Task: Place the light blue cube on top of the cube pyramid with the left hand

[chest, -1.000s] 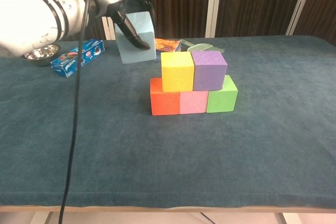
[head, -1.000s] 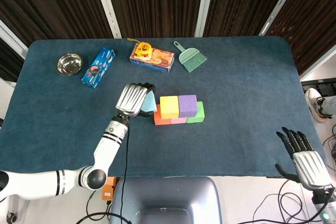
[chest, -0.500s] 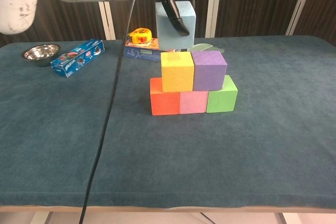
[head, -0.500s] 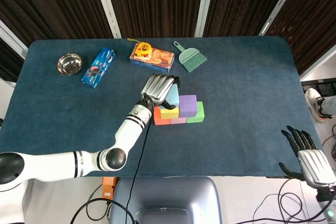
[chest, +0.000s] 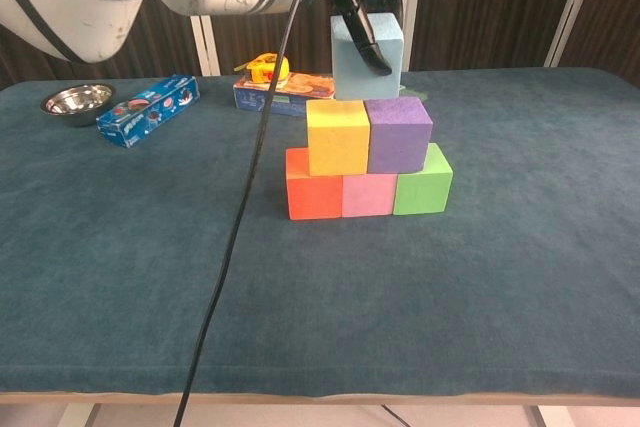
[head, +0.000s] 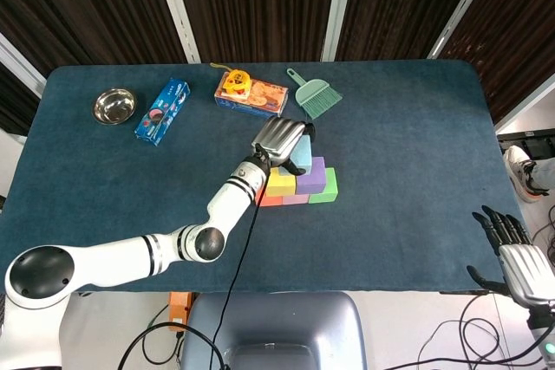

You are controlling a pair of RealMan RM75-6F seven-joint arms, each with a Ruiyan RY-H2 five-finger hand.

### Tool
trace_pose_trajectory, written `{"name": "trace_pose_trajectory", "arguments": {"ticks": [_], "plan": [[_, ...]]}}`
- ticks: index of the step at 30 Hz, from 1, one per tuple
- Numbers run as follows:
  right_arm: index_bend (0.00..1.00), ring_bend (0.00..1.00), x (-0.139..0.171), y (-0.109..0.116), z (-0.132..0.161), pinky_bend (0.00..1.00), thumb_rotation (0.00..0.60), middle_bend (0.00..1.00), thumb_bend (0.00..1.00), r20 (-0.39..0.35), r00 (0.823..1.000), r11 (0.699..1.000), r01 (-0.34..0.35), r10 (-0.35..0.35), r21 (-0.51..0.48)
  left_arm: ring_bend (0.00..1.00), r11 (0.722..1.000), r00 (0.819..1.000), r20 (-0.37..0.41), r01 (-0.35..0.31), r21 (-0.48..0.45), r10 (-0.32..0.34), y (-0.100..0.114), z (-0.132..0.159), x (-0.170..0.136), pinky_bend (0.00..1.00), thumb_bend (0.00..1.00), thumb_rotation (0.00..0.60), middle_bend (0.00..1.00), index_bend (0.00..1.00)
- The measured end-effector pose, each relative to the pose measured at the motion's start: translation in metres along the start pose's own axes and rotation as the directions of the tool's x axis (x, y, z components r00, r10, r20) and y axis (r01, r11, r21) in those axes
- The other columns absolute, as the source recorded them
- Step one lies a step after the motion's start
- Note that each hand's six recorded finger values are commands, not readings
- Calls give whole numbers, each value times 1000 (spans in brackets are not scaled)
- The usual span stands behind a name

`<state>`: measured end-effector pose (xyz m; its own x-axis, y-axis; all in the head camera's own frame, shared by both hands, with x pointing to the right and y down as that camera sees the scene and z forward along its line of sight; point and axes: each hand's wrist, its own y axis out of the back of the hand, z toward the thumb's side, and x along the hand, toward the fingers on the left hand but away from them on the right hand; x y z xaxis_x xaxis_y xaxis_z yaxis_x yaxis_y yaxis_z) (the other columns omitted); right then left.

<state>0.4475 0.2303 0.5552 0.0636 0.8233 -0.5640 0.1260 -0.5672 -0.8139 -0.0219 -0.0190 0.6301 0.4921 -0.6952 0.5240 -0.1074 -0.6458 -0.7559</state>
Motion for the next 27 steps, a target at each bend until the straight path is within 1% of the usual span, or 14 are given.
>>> {"name": "trace_pose_trajectory", "arguments": {"ticks": [3, 8, 15, 20, 27], "plan": [[0, 0, 0, 0, -1, 0, 600, 0, 211, 2, 1000, 1000, -1, 1, 1, 524, 1000, 1000, 9, -11, 3, 11, 2, 1, 1, 575, 372, 600, 572, 465], [0, 0, 0, 0, -1, 0, 600, 0, 211, 3, 1000, 1000, -2, 2, 1, 524, 1000, 1000, 15, -15, -21, 16, 3, 1, 3, 575, 375, 600, 572, 465], [0, 0, -1, 0, -1, 0, 600, 0, 211, 3, 1000, 1000, -3, 3, -2, 524, 1000, 1000, 23, -6, 5, 5, -2, 4, 4, 575, 376, 600, 572, 465], [0, 0, 0, 1, -1, 0, 600, 0, 210, 2, 1000, 1000, -2, 2, -5, 524, 999, 1000, 6, 10, 35, -10, -10, 4, 3, 575, 375, 600, 572, 465], [0, 0, 0, 0, -1, 0, 600, 0, 211, 0, 1000, 1000, -7, 7, -5, 529, 998, 999, -41, -5, 57, 8, -7, 7, 1, 575, 372, 600, 574, 461]]}}
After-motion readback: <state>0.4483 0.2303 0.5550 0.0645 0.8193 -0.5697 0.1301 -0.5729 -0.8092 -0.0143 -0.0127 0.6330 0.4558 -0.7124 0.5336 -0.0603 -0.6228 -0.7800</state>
